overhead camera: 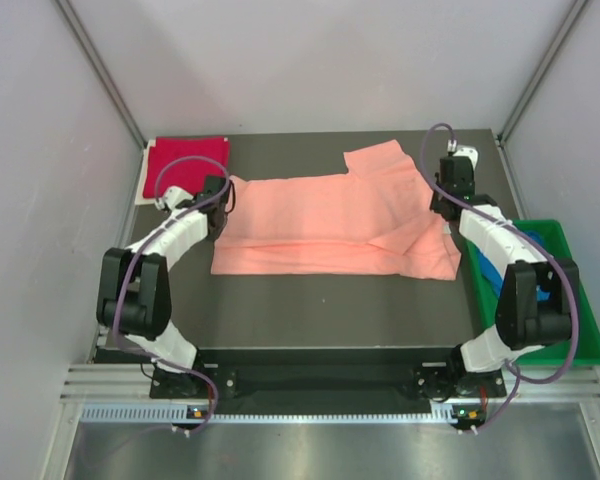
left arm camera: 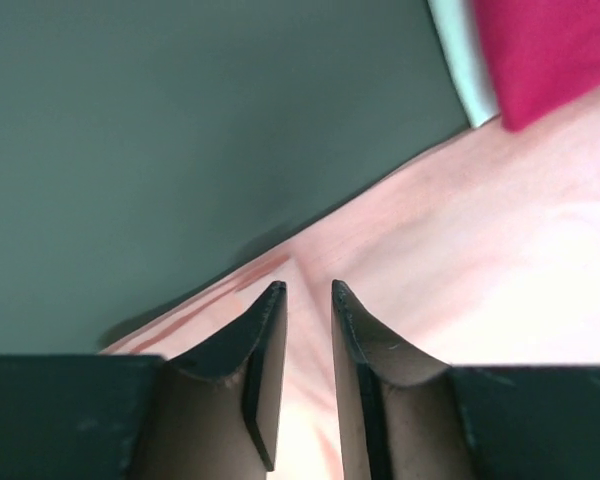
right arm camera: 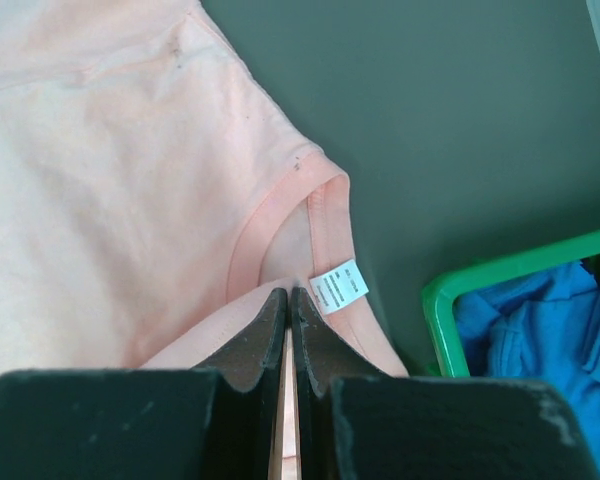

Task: Fold and stack the t-shirts
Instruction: Fold the tshirt

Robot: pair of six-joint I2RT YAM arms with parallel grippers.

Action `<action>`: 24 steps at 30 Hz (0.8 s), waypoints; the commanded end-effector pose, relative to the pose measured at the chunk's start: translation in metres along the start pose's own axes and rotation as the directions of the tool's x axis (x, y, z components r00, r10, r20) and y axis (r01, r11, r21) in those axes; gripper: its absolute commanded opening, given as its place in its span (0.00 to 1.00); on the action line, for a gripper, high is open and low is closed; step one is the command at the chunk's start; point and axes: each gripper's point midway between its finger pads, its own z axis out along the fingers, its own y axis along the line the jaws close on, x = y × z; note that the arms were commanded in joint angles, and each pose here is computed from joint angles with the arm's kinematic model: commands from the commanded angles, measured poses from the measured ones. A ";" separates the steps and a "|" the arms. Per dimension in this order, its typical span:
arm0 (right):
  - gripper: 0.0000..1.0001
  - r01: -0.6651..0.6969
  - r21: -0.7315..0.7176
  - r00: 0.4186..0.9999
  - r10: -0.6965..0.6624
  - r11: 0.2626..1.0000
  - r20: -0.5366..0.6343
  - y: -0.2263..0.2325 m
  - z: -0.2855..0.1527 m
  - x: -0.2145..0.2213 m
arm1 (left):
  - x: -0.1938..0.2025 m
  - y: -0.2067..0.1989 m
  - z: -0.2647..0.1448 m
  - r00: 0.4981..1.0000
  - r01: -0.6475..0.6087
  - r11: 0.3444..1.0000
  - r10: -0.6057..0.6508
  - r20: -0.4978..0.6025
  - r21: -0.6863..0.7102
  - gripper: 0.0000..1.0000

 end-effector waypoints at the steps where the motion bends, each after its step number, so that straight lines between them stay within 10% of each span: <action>1: 0.00 -0.016 -0.045 0.997 0.019 0.999 0.069 0.017 0.001 -0.033 | -0.001 0.015 -0.015 0.998 -0.070 0.997 0.070 -0.005 0.034 0.29; 24: 0.00 0.118 -0.109 0.988 -0.105 0.987 0.117 0.054 0.020 -0.050 | 0.052 0.092 0.016 0.982 -0.188 0.967 0.183 -0.044 -0.171 0.26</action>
